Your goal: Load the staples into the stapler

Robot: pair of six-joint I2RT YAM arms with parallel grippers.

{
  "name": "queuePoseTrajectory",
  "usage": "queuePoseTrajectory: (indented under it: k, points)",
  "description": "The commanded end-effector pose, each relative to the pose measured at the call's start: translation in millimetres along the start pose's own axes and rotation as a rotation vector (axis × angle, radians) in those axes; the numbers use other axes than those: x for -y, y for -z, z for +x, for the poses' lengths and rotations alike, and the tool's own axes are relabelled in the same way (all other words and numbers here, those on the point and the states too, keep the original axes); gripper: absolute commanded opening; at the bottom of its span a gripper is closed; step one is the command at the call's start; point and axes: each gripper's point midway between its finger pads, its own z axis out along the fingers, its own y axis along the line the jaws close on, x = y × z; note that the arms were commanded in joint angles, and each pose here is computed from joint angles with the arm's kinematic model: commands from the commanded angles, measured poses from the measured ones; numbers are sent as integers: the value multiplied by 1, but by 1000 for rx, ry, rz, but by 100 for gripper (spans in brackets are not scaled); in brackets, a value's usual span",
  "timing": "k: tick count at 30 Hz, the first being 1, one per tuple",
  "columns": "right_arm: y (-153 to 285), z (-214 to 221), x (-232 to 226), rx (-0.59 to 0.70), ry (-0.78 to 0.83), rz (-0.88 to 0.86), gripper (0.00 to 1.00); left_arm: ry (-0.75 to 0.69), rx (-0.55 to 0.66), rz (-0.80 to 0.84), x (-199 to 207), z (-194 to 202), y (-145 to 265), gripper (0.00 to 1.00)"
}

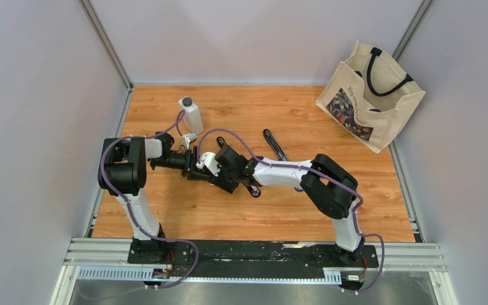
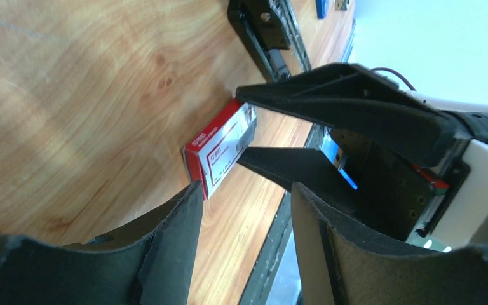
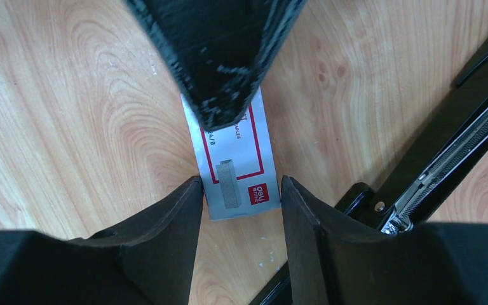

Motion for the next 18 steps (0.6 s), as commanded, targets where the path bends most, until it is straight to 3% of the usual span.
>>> queuePoseTrajectory:
  k: [1, 18]
  points:
    - [-8, -13, 7, 25, -1, 42, 51, 9, -76, 27, 1, 15, -4, 62]
    - [-11, -2, -5, -4, 22, 2, 50, 23, -88, -21, -7, 11, -5, 60]
